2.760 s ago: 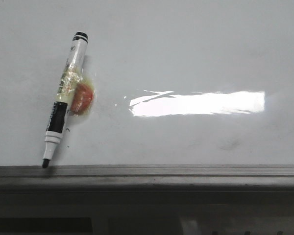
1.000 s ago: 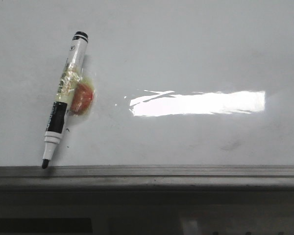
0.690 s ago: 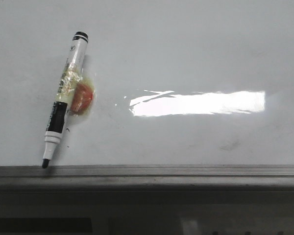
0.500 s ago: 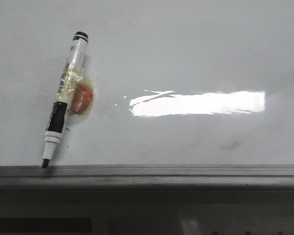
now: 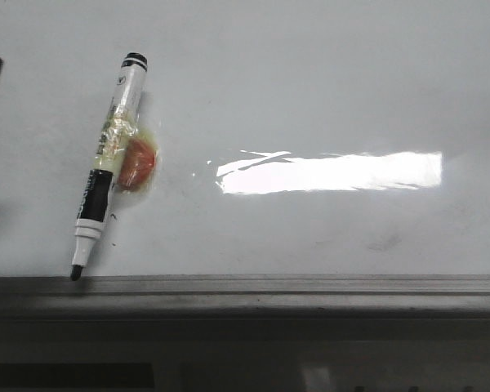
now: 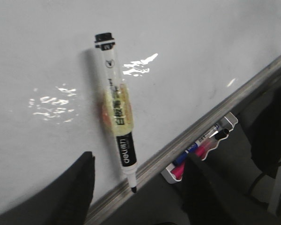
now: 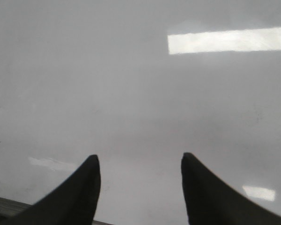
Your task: Write number 7 on whiteboard
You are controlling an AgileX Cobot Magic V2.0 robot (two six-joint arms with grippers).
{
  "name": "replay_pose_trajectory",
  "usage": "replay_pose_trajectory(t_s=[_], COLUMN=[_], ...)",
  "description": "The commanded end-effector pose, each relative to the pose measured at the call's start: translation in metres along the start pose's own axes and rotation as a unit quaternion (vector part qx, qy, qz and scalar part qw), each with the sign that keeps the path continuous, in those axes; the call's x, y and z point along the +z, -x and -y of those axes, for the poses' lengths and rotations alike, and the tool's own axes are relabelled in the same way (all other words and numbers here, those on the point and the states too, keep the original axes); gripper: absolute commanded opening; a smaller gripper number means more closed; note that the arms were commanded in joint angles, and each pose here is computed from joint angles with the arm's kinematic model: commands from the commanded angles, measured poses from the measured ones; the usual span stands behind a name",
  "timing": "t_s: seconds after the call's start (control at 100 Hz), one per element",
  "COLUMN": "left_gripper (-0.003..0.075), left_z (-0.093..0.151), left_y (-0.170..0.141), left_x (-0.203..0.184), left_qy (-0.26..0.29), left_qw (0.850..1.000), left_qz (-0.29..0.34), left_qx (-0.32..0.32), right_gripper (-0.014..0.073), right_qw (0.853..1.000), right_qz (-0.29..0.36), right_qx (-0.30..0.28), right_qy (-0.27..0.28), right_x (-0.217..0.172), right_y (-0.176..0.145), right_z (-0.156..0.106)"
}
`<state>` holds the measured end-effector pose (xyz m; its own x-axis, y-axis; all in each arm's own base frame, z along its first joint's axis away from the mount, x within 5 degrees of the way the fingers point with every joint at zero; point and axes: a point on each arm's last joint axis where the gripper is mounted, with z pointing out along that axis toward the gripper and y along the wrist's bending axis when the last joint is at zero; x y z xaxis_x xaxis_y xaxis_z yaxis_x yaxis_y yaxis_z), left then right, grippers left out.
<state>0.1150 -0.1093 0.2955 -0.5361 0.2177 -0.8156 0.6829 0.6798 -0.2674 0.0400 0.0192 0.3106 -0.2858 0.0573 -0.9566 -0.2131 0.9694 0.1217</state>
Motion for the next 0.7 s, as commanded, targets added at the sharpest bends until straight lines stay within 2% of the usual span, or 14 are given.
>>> replay_pose_trajectory(t_s=[0.0, 0.21, 0.48, 0.55, 0.69], left_gripper=[0.0388, 0.0388, 0.0369, 0.0296, 0.0025], left_z=[0.005, 0.004, -0.005, -0.007, -0.008], left_y=[0.017, 0.019, 0.009, 0.008, 0.007], left_x=[0.007, 0.043, 0.077, 0.081, 0.083], left_qy=[-0.009, 0.001, 0.025, 0.029, 0.031], left_qw=[0.999, 0.999, 0.999, 0.998, 0.998], left_qz=[0.042, 0.035, -0.012, -0.018, -0.021], left_qx=[-0.017, -0.033, -0.045, -0.047, -0.051], right_gripper=[0.0354, 0.0354, 0.0354, 0.0354, 0.0354], right_qw=[0.999, 0.999, 0.999, 0.999, 0.999], right_qz=[0.045, 0.045, 0.045, 0.046, 0.049], right_qx=[0.000, 0.000, 0.000, 0.000, 0.000], right_qy=[-0.003, -0.003, -0.003, -0.003, -0.004], right_x=[-0.002, -0.002, -0.002, -0.002, -0.002], right_y=[0.016, 0.017, 0.017, 0.017, 0.017], right_z=[-0.001, -0.001, -0.001, -0.001, -0.001])
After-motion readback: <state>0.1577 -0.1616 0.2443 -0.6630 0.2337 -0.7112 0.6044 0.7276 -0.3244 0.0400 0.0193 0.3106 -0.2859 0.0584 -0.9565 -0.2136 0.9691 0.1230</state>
